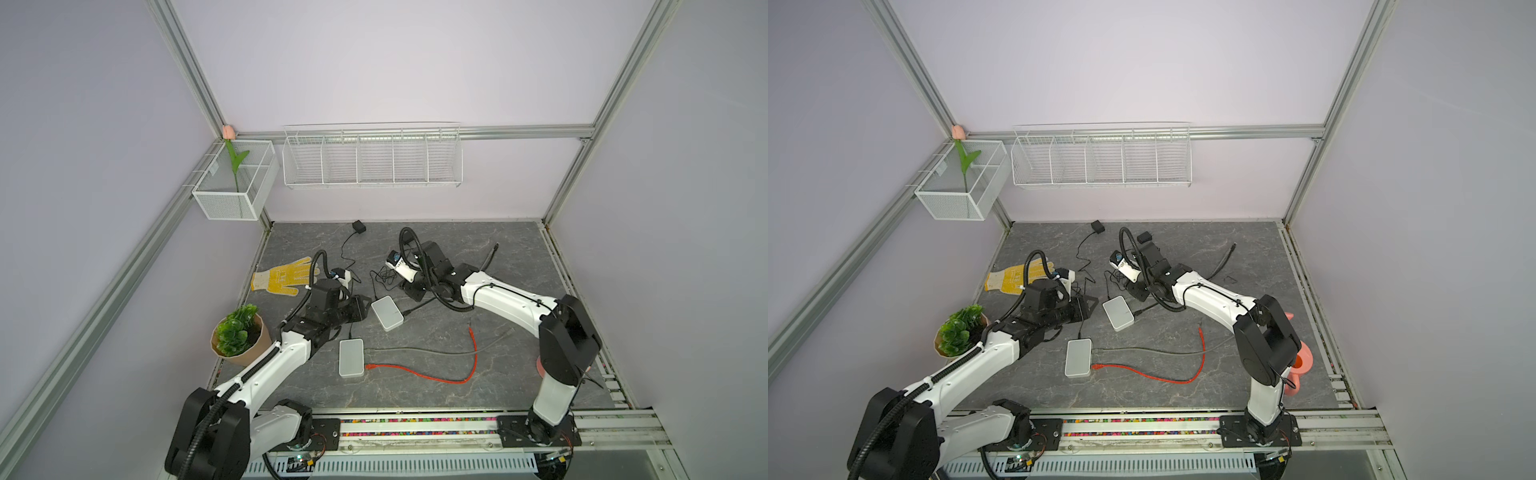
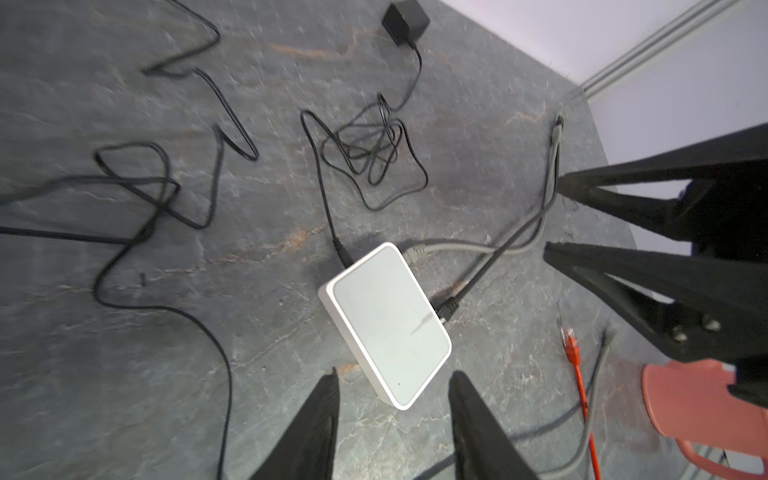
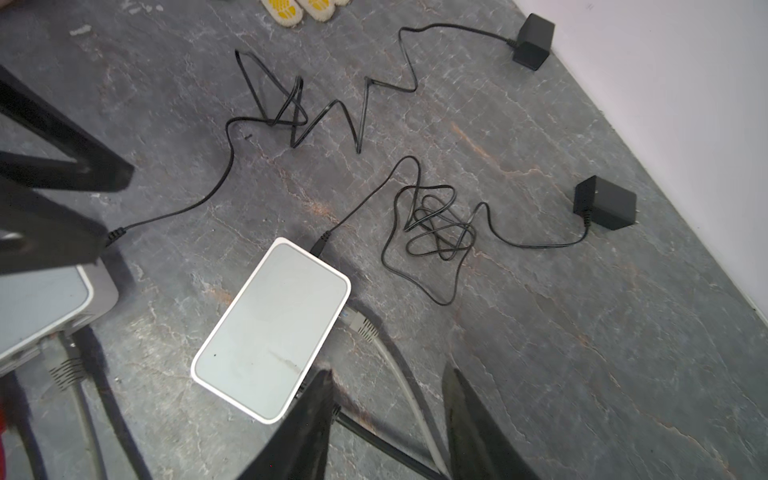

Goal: Insert the plug into the switch port

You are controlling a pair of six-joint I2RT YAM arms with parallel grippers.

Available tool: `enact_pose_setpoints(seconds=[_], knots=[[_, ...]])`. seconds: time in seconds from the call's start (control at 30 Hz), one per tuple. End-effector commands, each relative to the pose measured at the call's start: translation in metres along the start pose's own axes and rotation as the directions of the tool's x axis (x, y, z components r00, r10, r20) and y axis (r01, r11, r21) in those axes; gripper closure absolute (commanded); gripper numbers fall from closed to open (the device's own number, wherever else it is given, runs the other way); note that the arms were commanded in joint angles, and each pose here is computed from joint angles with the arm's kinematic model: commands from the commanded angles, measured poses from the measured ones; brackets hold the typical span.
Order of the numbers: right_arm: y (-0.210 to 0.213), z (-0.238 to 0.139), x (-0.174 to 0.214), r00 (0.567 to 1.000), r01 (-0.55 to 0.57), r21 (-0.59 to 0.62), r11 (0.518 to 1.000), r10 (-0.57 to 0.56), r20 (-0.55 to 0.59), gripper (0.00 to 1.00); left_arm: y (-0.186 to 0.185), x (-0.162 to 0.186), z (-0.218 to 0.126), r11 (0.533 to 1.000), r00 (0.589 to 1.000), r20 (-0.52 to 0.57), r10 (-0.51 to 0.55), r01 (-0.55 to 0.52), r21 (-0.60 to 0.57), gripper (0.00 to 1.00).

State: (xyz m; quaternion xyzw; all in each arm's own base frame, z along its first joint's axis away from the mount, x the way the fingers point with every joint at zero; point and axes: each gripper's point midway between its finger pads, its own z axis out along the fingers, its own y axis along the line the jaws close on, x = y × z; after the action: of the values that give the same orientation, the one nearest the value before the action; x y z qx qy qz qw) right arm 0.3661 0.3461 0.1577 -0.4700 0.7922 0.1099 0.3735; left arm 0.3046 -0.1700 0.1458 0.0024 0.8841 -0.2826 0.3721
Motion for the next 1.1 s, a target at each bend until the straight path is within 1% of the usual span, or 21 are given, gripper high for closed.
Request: enact_pose_setpoints(seconds=[0.0,0.27,0.47,0.57,0.77,0.93,1.07], knots=[[-0.011,-0.016,-0.003,0.998,-0.052,0.027,0.998,0.051,0.029,0.52,0.005,-0.031,-0.018,0.997,0.992,0.122,0.04,-0.031,-0.077,0.54],[-0.041,-0.047,0.002,0.985,-0.158,0.084,0.984,0.15,0.088,0.49,0.012,-0.051,-0.04,0.984,0.975,0.202,0.093,-0.06,-0.166,0.5],[-0.068,-0.075,0.013,0.959,-0.261,0.134,0.956,0.241,0.149,0.48,0.017,-0.065,-0.056,0.97,0.955,0.265,0.134,-0.073,-0.23,0.48],[-0.081,-0.091,0.023,0.947,-0.301,0.185,0.935,0.27,0.175,0.48,0.021,-0.072,-0.064,0.959,0.942,0.295,0.159,-0.077,-0.271,0.48],[-0.108,-0.125,0.052,0.912,-0.398,0.288,0.871,0.34,0.231,0.48,0.031,-0.077,-0.074,0.935,0.924,0.323,0.207,-0.089,-0.344,0.47],[-0.126,-0.151,0.088,0.872,-0.484,0.362,0.797,0.4,0.283,0.48,0.044,-0.076,-0.078,0.908,0.915,0.329,0.233,-0.084,-0.41,0.46],[-0.132,-0.166,0.118,0.843,-0.535,0.399,0.745,0.445,0.301,0.48,0.05,-0.077,-0.078,0.899,0.908,0.344,0.237,-0.072,-0.431,0.46]])
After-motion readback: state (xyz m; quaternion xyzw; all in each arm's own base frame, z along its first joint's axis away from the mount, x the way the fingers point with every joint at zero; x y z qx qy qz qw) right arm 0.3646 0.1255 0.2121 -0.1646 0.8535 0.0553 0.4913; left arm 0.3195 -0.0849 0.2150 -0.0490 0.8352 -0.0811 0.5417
